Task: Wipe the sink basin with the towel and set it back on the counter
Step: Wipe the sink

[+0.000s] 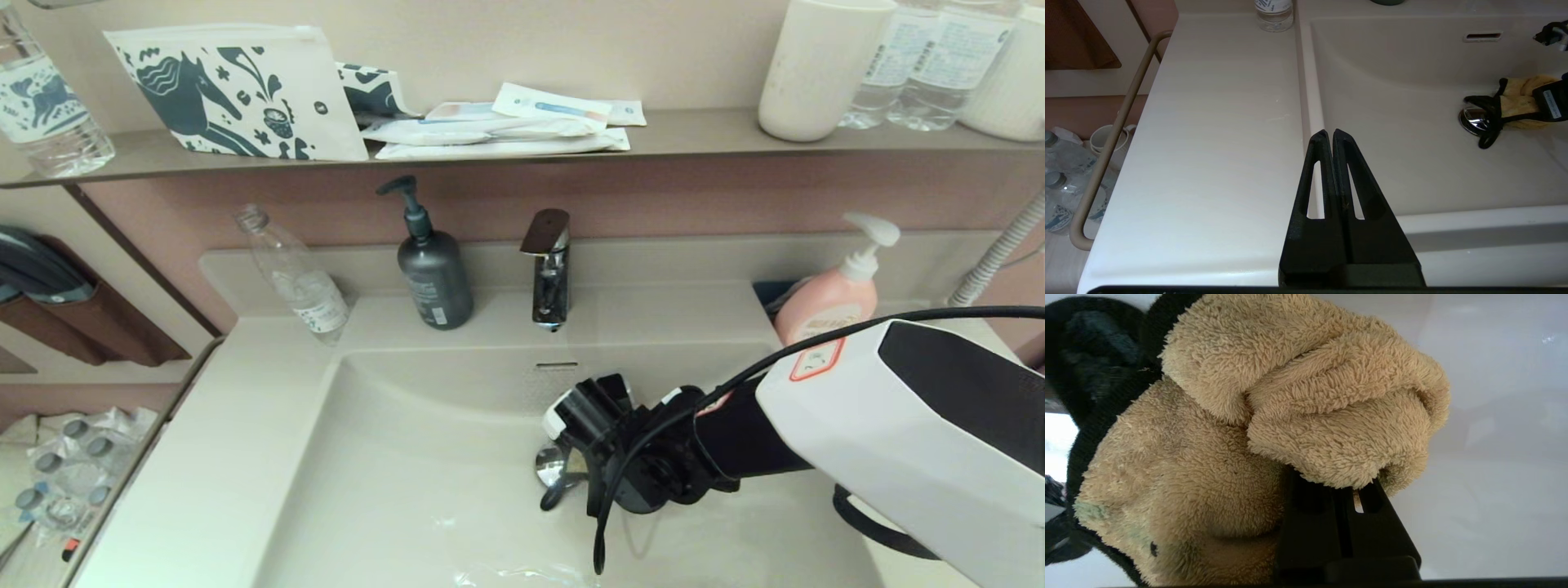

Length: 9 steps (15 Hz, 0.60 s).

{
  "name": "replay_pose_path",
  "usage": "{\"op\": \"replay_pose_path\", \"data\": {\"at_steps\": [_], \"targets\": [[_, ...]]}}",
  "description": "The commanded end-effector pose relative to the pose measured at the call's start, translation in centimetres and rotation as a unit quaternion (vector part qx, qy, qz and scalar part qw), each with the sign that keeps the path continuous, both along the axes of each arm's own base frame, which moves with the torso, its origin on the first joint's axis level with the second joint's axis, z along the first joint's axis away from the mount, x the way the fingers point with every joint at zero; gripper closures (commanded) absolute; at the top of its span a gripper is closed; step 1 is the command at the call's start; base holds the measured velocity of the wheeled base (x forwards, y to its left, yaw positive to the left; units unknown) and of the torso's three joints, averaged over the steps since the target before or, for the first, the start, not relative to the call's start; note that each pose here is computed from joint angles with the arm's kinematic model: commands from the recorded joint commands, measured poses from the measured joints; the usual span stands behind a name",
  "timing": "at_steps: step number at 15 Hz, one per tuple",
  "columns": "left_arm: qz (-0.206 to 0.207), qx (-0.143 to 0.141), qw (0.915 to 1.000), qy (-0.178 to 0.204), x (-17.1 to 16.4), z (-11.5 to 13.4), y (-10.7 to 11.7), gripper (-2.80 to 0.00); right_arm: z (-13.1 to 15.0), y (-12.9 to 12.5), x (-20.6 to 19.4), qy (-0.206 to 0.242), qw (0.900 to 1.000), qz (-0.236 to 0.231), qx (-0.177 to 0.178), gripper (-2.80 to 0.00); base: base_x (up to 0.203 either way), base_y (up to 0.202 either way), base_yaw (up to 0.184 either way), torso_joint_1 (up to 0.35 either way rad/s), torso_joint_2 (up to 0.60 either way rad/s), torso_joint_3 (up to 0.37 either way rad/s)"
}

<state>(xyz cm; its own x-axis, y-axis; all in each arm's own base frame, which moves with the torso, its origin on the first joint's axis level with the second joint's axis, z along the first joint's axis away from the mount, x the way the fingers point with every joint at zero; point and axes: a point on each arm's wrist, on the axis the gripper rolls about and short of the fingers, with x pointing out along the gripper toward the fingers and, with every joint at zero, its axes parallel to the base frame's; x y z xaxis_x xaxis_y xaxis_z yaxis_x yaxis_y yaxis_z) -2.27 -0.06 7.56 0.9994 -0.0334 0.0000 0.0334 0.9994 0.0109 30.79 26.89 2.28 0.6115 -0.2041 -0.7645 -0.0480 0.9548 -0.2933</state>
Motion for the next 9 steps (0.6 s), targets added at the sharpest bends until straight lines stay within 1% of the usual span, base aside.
{"op": "replay_pose_path", "data": {"at_steps": [1, 4, 6, 7, 9], "targets": [[0.0, 0.0, 1.0, 0.0, 0.0, 0.0, 0.0, 0.0, 0.5, -0.1, -0.1, -0.006, 1.0, -0.002, 0.005, 0.0, 0.0, 0.0, 0.0, 0.0, 0.0, 0.0], [0.0, 0.0, 1.0, 0.0, 0.0, 0.0, 0.0, 0.0, 0.6, 0.2, 0.6, -0.025, 1.0, -0.002, 0.016, 0.0, 0.0, 0.0, 0.0, 0.0, 0.0, 0.0], [0.0, 0.0, 1.0, 0.0, 0.0, 0.0, 0.0, 0.0, 0.6, 0.6, 1.6, -0.044, 0.999, -0.005, 0.016, 0.0, 0.0, 0.0, 0.0, 0.0, 0.0, 0.0], [0.0, 0.0, 1.0, 0.0, 0.0, 0.0, 0.0, 0.0, 0.9, 0.8, 2.2, -0.057, 0.998, -0.009, 0.022, 0.0, 0.0, 0.0, 0.0, 0.0, 0.0, 0.0], [0.0, 0.0, 1.0, 0.0, 0.0, 0.0, 0.0, 0.0, 1.2, 1.6, 3.4, -0.09, 0.995, -0.013, 0.05, 0.0, 0.0, 0.0, 0.0, 0.0, 0.0, 0.0]]}}
